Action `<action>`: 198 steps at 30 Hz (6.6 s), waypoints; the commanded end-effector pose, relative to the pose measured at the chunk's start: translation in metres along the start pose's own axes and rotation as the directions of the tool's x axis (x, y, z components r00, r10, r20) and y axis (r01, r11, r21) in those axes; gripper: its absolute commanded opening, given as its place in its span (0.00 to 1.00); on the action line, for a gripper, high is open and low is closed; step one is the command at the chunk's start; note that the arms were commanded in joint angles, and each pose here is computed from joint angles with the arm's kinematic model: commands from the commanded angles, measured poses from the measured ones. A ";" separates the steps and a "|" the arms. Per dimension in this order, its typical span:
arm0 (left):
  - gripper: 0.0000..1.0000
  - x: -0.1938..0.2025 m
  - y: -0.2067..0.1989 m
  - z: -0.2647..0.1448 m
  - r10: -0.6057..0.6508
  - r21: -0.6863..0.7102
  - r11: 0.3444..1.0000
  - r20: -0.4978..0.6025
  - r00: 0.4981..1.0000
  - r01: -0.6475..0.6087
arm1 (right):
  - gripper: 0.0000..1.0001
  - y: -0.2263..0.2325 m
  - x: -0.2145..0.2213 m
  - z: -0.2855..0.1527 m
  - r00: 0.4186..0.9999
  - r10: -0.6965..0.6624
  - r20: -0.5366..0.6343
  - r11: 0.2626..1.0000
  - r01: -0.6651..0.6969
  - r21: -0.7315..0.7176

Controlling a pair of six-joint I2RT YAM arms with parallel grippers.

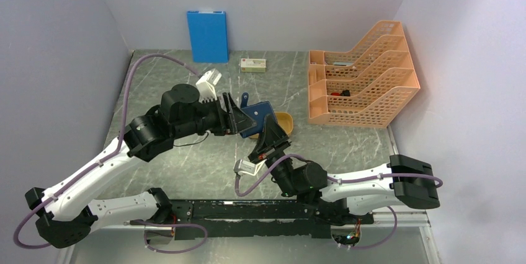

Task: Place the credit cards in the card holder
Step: Close the card holder at the center of the board.

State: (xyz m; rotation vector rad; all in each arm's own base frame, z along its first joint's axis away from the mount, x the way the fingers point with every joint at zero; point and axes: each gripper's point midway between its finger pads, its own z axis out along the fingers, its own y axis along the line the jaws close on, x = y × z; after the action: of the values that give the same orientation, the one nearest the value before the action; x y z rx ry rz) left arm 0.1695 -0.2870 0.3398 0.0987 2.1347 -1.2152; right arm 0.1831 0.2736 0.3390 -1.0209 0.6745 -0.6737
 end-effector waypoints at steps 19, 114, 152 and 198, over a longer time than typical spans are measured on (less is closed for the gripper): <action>0.05 -0.032 0.014 -0.032 0.139 -0.080 0.989 0.179 0.974 -0.126 | 1.00 0.037 -0.027 -0.016 0.914 0.360 -0.188 0.844 -0.405 -0.352; 0.97 -0.048 -0.093 -0.134 -0.004 0.557 0.750 0.544 0.839 -0.357 | 0.00 -0.144 -0.089 0.005 -0.827 0.533 -0.180 -0.789 -0.408 -0.459; 0.33 -0.031 -0.095 -0.080 -0.065 0.637 0.749 0.342 0.937 -0.180 | 0.00 -0.107 -0.073 0.018 -0.842 0.522 -0.135 -0.825 -0.458 -0.330; 0.05 -0.013 -0.031 -0.107 0.238 0.211 0.934 0.231 0.943 -0.287 | 0.44 -0.057 -0.072 0.010 -0.218 0.801 -0.558 -0.366 -0.915 -0.167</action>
State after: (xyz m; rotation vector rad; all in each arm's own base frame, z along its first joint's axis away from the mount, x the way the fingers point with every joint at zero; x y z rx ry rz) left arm 0.1255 -0.2208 0.3957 0.2874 1.7538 -1.2333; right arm 0.1413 0.3168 0.4116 -0.4429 1.6921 1.1503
